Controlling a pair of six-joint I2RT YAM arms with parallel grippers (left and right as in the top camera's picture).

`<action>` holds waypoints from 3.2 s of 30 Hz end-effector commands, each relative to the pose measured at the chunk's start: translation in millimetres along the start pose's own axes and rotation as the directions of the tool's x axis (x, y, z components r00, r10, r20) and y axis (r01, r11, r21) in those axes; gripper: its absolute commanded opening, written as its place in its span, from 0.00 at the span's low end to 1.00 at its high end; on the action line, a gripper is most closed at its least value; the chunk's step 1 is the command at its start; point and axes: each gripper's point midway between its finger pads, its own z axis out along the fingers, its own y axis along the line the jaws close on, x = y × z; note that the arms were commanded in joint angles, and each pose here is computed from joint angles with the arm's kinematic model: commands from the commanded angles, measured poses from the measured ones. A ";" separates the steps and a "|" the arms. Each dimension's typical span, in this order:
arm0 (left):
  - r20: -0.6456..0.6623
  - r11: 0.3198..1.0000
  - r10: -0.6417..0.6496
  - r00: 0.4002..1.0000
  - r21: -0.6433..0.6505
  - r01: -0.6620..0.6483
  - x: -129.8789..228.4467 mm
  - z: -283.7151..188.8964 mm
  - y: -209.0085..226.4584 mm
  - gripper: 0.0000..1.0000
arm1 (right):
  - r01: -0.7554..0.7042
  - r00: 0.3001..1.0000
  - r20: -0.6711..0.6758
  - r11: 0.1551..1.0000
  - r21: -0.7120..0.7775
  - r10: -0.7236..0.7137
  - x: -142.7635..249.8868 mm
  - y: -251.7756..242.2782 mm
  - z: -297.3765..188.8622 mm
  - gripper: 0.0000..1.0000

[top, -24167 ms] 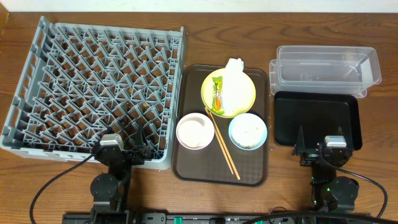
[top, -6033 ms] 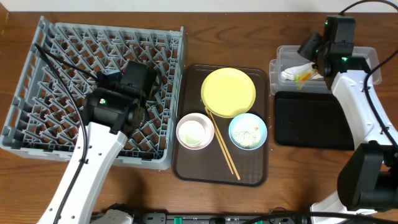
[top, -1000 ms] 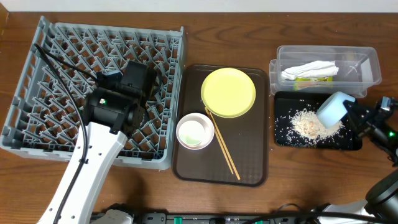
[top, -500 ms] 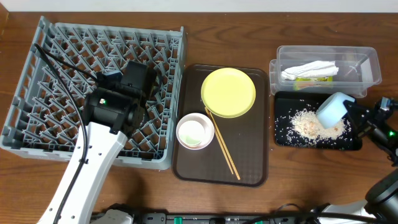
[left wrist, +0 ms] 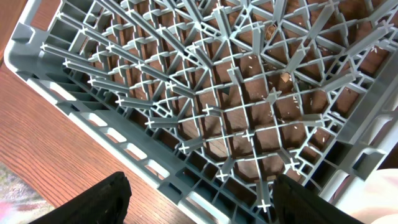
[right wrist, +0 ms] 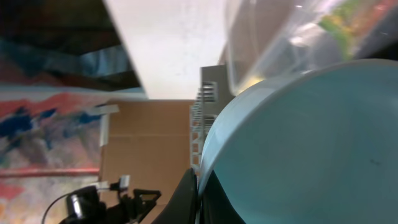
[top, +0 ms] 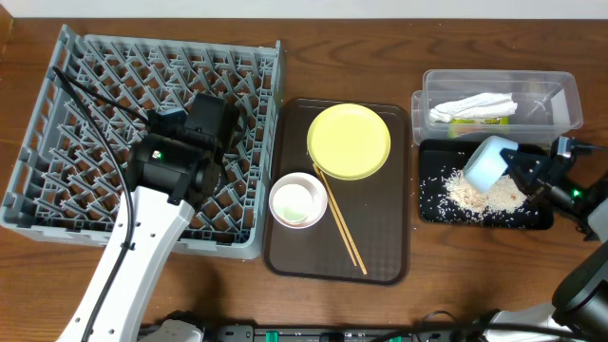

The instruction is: Sort waste into correct bins and load items into the dishwasher

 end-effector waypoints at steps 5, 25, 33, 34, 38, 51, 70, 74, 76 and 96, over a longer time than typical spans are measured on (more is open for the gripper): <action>0.012 1.000 -0.014 1.000 -0.004 0.015 -4.5 -2.4 2.1 0.76 | 0.087 0.995 -0.043 0.991 -0.105 -0.092 4.2 21.2 4.2 0.01; 0.011 1.000 -0.014 1.000 -0.004 0.014 -4.4 -2.4 2.2 0.76 | 0.050 0.983 -0.176 0.999 0.011 -0.047 35.5 24.0 55.2 0.01; 0.012 1.000 -0.014 1.000 -0.004 0.015 -4.5 -2.4 2.1 0.76 | 0.313 0.933 -0.225 0.941 0.128 -0.280 71.0 65.3 97.7 0.01; 0.012 1.000 -0.014 1.000 -0.004 0.015 -4.5 -2.4 2.1 0.76 | 0.355 0.921 -0.226 0.924 0.143 -0.318 74.8 71.2 103.6 0.01; 0.012 1.000 -0.014 1.000 -0.004 0.015 -4.5 -2.4 2.1 0.76 | 0.510 0.851 -0.247 0.841 0.180 -0.463 92.7 91.7 130.1 0.01; 0.012 1.000 -0.015 1.000 -0.004 0.015 -4.6 -2.4 2.1 0.76 | 0.910 0.386 -0.455 0.251 0.329 -0.803 136.7 56.6 205.3 0.01; 0.012 1.000 -0.015 1.000 -0.004 0.015 -4.6 -2.4 2.1 0.76 | 0.971 0.201 -0.671 0.052 0.235 -0.713 181.3 -56.3 262.4 0.01; 0.012 1.000 -0.015 1.000 -0.004 0.015 -4.6 -2.4 2.1 0.76 | 0.972 0.198 -0.674 0.052 0.231 -0.711 183.4 -57.1 262.4 0.10; 0.012 1.000 -0.015 1.000 -0.004 0.015 -4.6 -2.4 2.1 0.76 | 0.972 0.198 -0.671 0.053 0.231 -0.715 183.3 -54.8 262.5 0.17; -0.092 0.967 -0.020 0.996 0.252 0.043 7.0 -9.0 -46.4 0.76 | 0.921 0.372 -0.598 0.202 0.333 -0.710 185.4 33.2 188.7 0.45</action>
